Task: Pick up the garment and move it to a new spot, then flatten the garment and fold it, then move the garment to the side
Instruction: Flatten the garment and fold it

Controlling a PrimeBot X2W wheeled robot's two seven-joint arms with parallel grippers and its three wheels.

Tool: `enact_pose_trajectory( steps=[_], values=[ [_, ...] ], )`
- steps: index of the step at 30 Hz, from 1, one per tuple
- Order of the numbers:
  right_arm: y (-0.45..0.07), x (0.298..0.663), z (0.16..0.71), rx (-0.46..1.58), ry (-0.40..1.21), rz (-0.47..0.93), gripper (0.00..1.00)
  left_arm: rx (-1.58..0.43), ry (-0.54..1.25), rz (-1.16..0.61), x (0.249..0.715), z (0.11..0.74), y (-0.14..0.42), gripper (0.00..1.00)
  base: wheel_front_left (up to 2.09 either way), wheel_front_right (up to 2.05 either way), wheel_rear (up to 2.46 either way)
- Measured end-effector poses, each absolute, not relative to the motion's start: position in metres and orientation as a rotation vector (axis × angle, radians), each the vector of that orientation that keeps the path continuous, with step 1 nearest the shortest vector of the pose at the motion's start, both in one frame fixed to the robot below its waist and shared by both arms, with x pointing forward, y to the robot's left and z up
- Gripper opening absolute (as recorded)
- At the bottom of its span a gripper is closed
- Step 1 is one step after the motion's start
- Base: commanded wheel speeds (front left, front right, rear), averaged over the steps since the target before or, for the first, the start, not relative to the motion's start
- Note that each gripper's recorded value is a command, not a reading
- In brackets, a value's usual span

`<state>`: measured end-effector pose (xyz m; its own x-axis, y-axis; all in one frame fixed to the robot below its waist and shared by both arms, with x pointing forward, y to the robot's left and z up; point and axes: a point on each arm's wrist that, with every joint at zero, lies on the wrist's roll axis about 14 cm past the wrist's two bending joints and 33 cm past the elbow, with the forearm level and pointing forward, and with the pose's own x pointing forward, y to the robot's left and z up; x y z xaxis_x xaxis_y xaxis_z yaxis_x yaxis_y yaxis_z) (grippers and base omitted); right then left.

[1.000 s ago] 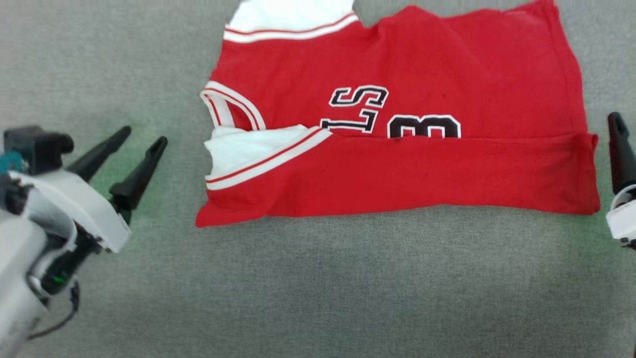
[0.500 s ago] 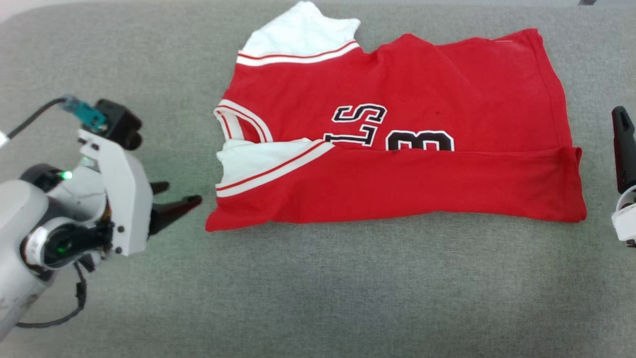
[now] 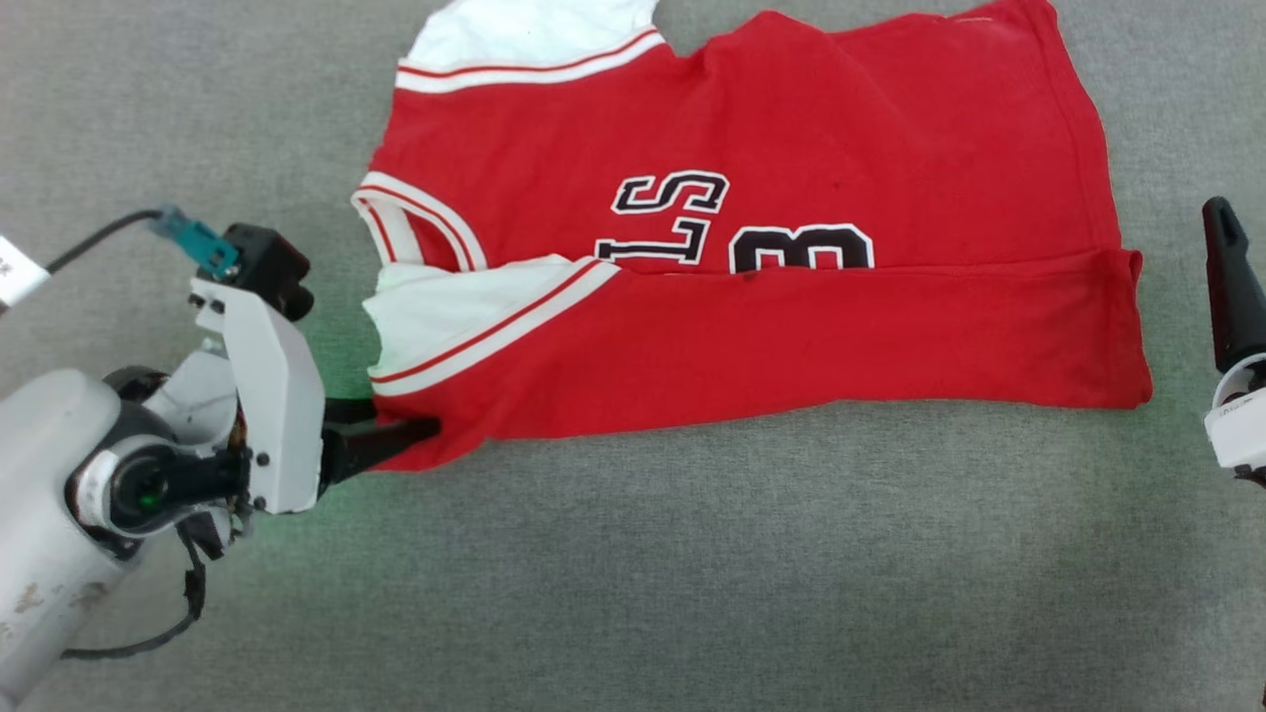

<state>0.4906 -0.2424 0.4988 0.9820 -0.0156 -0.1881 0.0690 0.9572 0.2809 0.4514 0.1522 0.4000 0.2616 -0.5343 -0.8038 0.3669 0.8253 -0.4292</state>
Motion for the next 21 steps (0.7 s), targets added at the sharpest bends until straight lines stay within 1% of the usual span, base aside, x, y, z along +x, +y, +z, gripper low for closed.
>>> enact_pose_trajectory(
  steps=[6,7,8,9,10,14,19,21],
  values=[
    [-0.251,0.490,0.493,0.286,0.199,-0.066,1.00,-0.207,1.182,-0.641,0.452,0.387,0.143,1.00,0.00,0.00,0.00],
    [-0.251,0.490,0.492,0.284,0.206,-0.065,1.00,-0.211,1.183,-0.643,0.453,0.386,0.143,0.84,0.00,0.00,0.00],
    [-0.251,0.490,0.491,0.281,0.213,-0.063,1.00,-0.217,1.186,-0.643,0.453,0.385,0.142,0.41,0.00,0.00,0.00],
    [-0.251,0.490,0.490,0.275,0.225,-0.060,1.00,-0.219,1.187,-0.645,0.454,0.384,0.142,0.12,0.00,0.00,0.00],
    [-0.250,0.490,0.487,0.268,0.245,-0.053,1.00,-0.221,1.188,-0.646,0.455,0.383,0.142,0.00,0.00,0.00,0.00],
    [-0.241,0.486,0.470,0.202,0.383,0.004,1.00,-0.236,1.190,-0.658,0.454,0.382,0.137,0.00,0.00,0.00,0.00],
    [-0.232,0.466,0.439,0.067,0.652,0.097,1.00,-0.241,1.183,-0.662,0.453,0.383,0.136,0.00,0.00,0.00,0.00],
    [-0.234,0.462,0.435,0.011,0.724,0.112,1.00,-0.241,1.180,-0.669,0.453,0.384,0.136,0.00,0.00,0.00,0.00]
  ],
)
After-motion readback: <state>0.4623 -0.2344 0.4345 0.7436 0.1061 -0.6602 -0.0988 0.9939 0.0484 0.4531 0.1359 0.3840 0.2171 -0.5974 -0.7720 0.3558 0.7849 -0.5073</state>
